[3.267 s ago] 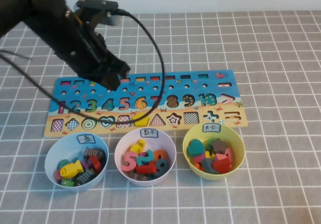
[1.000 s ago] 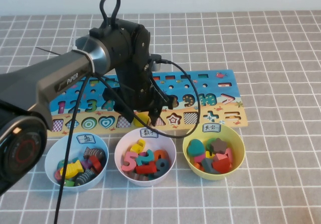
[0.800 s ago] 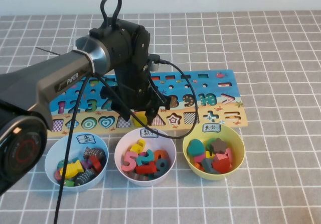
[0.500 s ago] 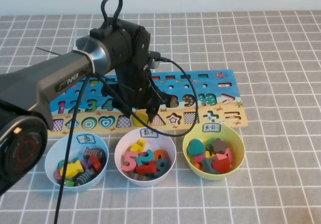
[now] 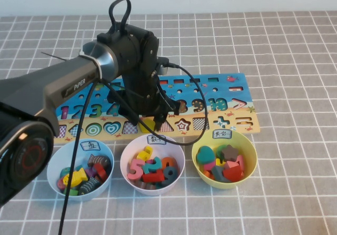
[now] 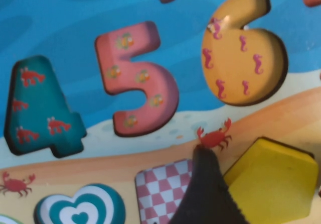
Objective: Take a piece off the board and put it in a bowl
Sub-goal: Pick up the "Pentagon"
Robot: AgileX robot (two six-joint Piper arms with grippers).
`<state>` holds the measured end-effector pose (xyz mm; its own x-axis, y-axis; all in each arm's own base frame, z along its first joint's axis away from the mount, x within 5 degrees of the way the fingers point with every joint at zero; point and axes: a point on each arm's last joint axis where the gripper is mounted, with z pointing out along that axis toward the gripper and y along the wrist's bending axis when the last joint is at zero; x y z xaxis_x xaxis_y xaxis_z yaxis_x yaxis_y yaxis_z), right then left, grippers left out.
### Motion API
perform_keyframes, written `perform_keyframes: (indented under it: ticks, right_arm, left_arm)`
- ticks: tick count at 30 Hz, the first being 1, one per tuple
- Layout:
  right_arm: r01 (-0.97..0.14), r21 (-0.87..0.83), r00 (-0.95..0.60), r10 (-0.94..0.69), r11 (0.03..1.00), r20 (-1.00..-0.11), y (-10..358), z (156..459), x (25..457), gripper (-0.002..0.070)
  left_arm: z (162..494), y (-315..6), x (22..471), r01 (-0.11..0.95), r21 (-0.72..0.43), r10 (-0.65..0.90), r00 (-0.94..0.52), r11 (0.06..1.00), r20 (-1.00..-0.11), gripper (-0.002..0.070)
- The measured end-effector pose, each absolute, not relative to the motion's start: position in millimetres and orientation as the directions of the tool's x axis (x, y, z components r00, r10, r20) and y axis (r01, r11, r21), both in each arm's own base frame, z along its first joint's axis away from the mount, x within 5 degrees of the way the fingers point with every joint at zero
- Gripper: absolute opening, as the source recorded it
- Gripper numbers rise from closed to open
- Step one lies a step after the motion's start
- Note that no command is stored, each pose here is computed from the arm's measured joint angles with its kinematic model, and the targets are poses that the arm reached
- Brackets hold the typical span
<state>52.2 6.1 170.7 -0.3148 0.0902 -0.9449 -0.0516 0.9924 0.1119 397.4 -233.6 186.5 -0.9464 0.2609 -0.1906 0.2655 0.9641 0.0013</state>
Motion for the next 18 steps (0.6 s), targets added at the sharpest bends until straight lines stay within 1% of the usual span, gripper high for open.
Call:
perform_keyframes:
  ticks: [12,14,18]
  right_arm:
    - [-0.052,0.112,-0.315,0.09,0.992,-0.945,6.1,170.7,52.2,-0.0017]
    - [-0.052,0.112,-0.315,0.09,0.992,-0.945,6.1,170.7,52.2,-0.0017]
    - [-0.052,0.112,-0.315,0.09,0.992,-0.945,6.1,170.7,52.2,-0.0017]
  left_arm:
    - [186.2,-233.7,397.6,0.272,0.002,0.267,-0.944,0.962,-0.192,0.0408]
    - [185.4,-233.5,397.4,0.276,0.005,0.272,-0.944,0.961,-0.186,0.0388]
    - [185.2,-233.0,396.6,0.278,0.008,0.275,-0.945,0.961,-0.176,0.0308]
